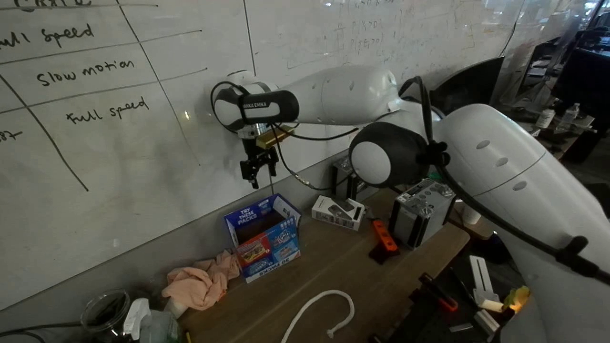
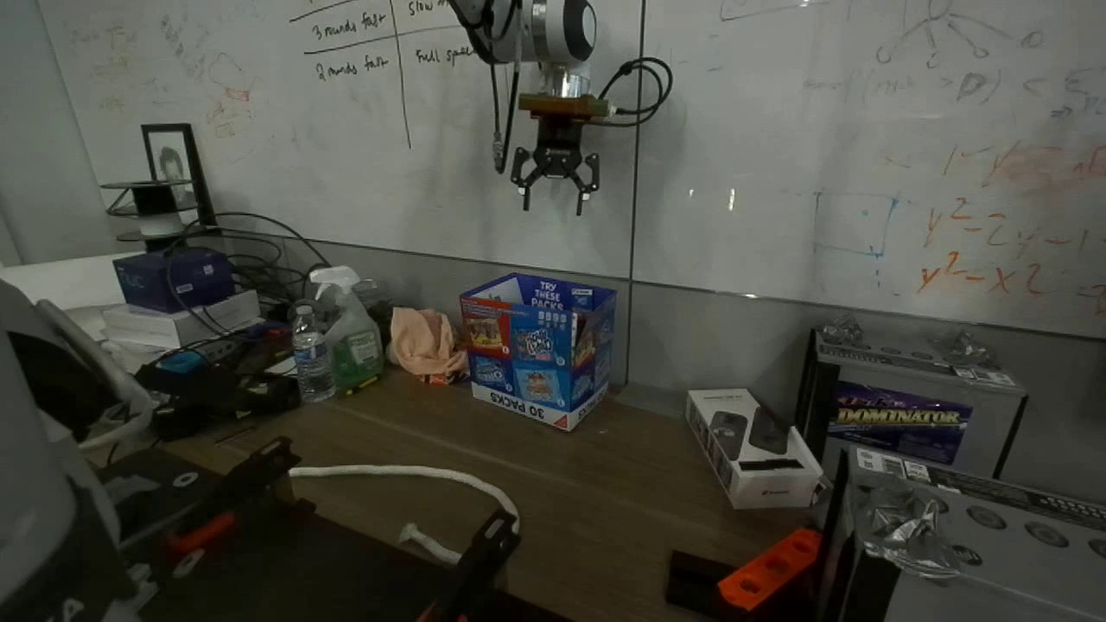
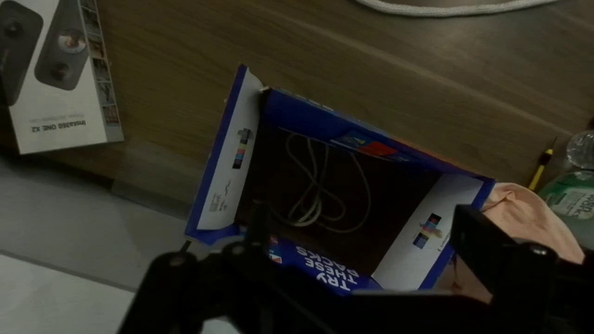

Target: Put the two ropes in the box one at a time

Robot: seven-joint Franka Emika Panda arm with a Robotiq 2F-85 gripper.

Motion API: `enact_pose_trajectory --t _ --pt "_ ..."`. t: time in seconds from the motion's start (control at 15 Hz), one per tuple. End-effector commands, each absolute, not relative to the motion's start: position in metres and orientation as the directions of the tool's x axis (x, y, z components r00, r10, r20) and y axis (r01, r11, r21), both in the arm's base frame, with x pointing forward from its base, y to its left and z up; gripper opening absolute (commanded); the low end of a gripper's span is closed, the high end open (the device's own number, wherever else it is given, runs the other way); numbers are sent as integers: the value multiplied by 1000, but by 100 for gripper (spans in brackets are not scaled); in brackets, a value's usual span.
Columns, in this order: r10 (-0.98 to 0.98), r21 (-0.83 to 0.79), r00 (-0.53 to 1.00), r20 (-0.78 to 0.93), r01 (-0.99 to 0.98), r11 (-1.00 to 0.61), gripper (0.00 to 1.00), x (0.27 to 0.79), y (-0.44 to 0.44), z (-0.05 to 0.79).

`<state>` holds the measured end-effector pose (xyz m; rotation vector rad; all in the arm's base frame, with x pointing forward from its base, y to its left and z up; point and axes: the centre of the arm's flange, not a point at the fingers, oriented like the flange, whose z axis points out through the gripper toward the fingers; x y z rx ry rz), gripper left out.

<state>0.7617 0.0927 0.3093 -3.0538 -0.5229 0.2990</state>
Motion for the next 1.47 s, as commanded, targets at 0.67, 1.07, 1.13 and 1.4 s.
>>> enact_pose_trajectory --t 0.67,1.07,1.13,1.4 --pt "-82 -38 994 -69 -85 -996 100 652 88 274" --pt "-364 -73 931 -29 -365 -928 100 610 82 267" --pt "-408 -85 913 -28 -409 -909 100 601 81 266" --pt "-589 -139 806 -54 -590 -795 100 559 83 245"
